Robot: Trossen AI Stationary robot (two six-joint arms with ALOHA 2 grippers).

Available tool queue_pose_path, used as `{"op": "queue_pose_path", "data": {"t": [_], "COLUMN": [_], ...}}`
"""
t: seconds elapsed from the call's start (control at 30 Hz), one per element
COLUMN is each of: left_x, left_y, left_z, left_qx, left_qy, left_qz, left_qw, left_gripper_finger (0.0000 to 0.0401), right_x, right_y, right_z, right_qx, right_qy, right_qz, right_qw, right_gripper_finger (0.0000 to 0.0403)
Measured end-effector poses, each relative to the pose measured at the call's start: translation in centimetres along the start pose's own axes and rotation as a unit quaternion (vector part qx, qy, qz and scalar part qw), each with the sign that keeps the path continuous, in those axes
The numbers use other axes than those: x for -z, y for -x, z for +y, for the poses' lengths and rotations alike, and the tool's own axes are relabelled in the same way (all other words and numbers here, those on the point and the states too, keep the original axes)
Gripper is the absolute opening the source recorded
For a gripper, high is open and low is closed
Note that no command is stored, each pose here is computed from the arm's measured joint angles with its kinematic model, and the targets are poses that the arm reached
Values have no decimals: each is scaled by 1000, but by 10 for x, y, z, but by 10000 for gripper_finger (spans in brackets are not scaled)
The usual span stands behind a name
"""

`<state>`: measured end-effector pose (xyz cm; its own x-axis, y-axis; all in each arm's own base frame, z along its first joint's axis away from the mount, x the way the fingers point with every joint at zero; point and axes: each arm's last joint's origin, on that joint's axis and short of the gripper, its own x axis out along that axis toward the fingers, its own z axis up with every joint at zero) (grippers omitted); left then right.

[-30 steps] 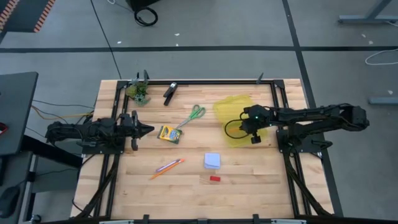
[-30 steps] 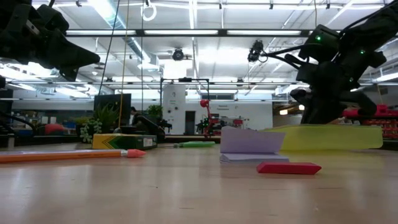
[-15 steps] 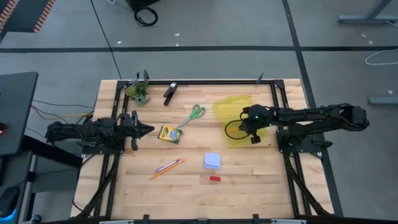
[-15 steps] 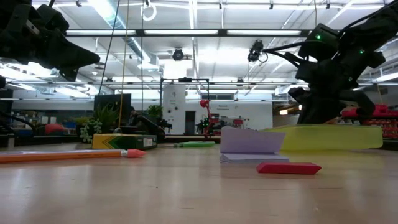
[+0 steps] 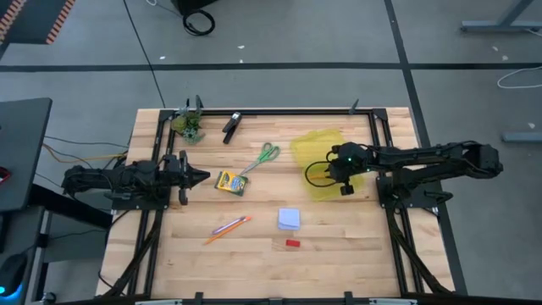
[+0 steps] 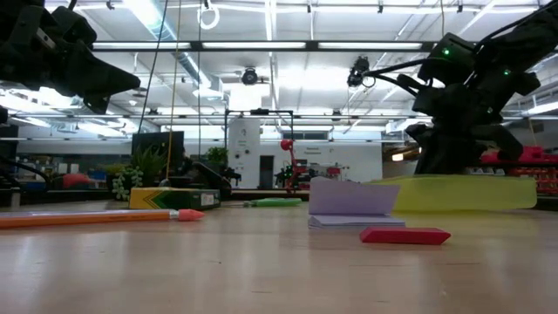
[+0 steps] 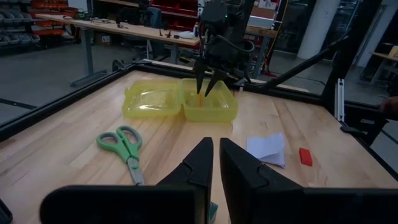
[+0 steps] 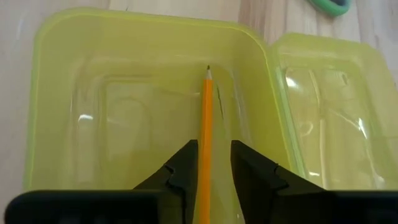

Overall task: Pack school essentials
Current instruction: Put the yellow pencil into the yellow supply box

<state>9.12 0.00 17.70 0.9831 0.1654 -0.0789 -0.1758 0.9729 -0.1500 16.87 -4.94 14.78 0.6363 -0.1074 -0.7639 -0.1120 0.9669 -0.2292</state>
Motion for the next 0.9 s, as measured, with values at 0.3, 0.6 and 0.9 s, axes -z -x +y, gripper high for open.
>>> {"op": "queue_pose_path", "data": {"t": [0.3, 0.6, 0.9], "left_x": [0, 0, 0], "left_y": [0, 0, 0], "left_z": [0, 0, 0], "left_qx": [0, 0, 0], "left_qy": [0, 0, 0], "left_qz": [0, 0, 0], "left_qw": [1000, 1000, 1000], "left_gripper_finger": [28, 36, 26], "right_x": [-26, -58, -85], "right_y": [12, 30, 34], "right_z": [-13, -24, -8], "right_qx": [28, 42, 8], "right_qy": [-37, -95, -134], "right_qz": [-21, -62, -166], "right_qw": [999, 993, 977], "right_gripper_finger": [103, 104, 104]}}
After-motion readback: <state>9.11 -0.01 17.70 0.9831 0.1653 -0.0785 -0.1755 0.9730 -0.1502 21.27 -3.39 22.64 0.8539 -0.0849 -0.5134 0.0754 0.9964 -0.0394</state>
